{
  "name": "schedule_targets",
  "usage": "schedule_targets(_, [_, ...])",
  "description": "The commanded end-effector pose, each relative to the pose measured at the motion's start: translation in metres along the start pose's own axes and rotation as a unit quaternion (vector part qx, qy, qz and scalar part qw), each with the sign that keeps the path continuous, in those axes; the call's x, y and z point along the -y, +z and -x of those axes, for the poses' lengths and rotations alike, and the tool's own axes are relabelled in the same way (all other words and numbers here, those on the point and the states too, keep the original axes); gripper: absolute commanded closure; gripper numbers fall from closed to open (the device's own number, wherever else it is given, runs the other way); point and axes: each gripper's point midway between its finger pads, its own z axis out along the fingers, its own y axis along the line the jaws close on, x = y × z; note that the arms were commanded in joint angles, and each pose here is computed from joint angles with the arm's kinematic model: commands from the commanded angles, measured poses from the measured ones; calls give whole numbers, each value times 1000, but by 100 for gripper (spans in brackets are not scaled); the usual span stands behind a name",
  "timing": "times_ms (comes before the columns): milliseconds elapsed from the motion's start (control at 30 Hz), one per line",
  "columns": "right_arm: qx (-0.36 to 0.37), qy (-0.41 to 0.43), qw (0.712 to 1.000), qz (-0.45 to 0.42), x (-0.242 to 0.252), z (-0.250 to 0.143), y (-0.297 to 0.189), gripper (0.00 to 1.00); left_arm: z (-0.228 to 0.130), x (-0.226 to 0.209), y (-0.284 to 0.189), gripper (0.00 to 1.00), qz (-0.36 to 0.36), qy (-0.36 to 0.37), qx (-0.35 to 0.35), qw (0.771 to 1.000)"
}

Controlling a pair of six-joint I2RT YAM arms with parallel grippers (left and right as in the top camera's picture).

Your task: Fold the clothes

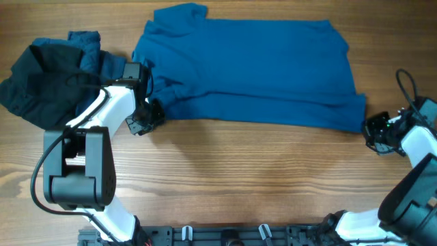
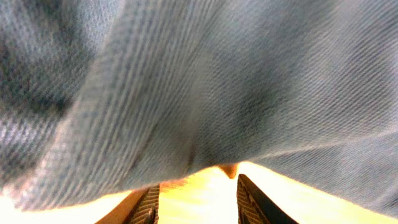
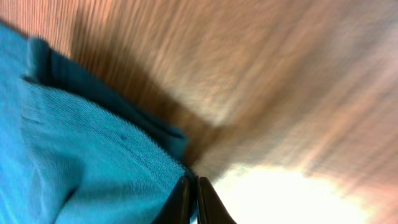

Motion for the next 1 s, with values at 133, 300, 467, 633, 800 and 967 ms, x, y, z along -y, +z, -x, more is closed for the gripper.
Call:
schedule_targets(133, [87, 12, 993, -80, 35, 28, -39, 96, -19, -31, -29, 60, 19, -34, -21, 999])
schedule_targets(300, [104, 14, 989, -104, 43, 33, -44, 96, -1, -23, -41, 27, -5, -30, 28, 999])
schedule_targets(467, [110, 17, 988, -105, 44, 36, -44, 96, 26, -13, -44, 20, -22, -12, 85, 996])
schedule_targets(633, [114, 27, 988, -98, 42, 39, -46, 96, 36, -6, -40, 74, -28, 19, 101, 994])
schedule_targets(800, [108, 29, 988, -103, 44, 36, -46, 96, 8, -21, -32, 96, 8, 29, 44, 999])
schedule_targets(967, [99, 29, 990, -93, 41, 33, -45, 95, 8, -24, -32, 71, 18, 29, 44, 998])
